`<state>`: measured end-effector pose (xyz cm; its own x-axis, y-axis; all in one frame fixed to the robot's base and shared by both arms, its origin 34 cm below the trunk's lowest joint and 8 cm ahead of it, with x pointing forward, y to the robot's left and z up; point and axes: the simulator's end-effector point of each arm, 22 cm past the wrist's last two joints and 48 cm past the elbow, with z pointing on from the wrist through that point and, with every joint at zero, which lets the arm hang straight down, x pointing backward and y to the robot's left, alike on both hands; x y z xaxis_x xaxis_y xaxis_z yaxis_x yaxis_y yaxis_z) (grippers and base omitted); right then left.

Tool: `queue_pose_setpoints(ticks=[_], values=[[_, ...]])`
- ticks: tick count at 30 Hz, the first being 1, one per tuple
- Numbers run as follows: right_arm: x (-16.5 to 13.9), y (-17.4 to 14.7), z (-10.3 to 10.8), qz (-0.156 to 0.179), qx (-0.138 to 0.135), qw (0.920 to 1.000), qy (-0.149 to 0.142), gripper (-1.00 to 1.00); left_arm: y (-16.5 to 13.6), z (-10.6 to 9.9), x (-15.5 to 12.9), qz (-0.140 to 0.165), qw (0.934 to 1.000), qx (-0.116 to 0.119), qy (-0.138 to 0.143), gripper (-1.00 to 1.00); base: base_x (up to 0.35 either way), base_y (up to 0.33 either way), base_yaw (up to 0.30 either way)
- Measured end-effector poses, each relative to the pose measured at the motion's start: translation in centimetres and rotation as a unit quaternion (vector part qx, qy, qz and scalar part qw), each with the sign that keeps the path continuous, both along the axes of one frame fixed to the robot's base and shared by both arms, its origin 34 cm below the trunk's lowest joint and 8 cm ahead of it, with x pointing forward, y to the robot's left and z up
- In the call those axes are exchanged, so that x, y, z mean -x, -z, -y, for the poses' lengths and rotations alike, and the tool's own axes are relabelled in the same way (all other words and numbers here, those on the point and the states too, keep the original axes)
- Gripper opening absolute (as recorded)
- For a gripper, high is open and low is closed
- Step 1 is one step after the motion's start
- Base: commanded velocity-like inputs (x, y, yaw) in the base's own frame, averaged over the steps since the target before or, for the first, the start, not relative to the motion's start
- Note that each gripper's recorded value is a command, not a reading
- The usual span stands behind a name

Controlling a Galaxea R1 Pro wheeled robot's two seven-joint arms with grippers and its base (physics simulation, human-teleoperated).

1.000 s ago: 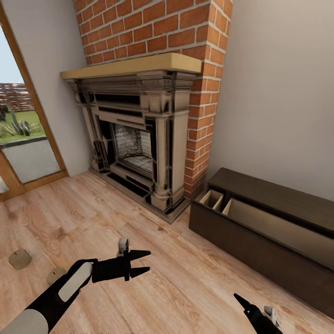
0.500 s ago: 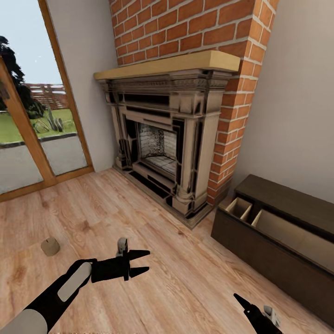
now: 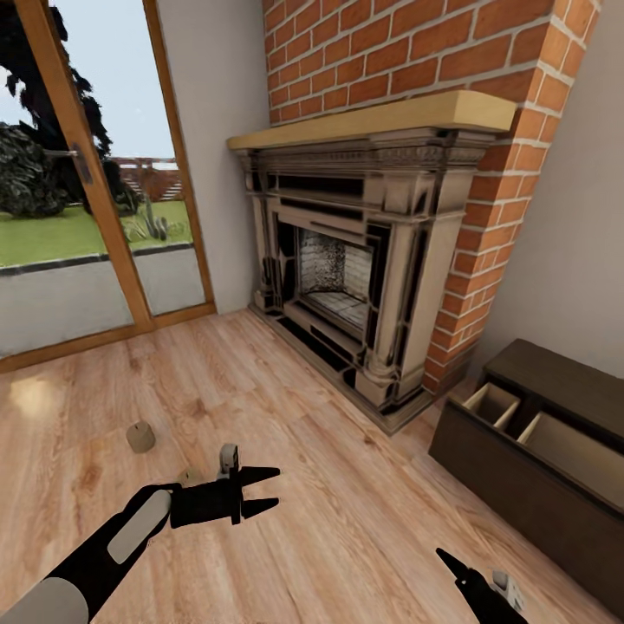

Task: Place each of the two pumpkins and all three candles from the living room inside a cabinet in the living room (use any cabinet), then make sure every cabinet is closed, and position the cauldron so it is next to a table in the living room.

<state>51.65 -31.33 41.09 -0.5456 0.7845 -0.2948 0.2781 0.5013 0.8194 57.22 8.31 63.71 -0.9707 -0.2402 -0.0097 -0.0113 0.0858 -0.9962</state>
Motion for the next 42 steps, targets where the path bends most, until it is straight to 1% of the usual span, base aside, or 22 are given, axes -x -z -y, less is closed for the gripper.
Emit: queue_pose_setpoints(ticks=[29,42], values=[[0.0,0.01,-0.14,0.0,-0.001,1.0,-0.001,1.0,0.02,0.09,0.04,0.0,1.0,0.0,0.001,1.0,0.002,0.0,0.291],[0.02,0.03,-0.25,0.0,-0.001,1.0,-0.002,1.0,0.15,0.06,0.1,0.001,1.0,-0.004,0.002,1.0,0.195,0.06,0.291]])
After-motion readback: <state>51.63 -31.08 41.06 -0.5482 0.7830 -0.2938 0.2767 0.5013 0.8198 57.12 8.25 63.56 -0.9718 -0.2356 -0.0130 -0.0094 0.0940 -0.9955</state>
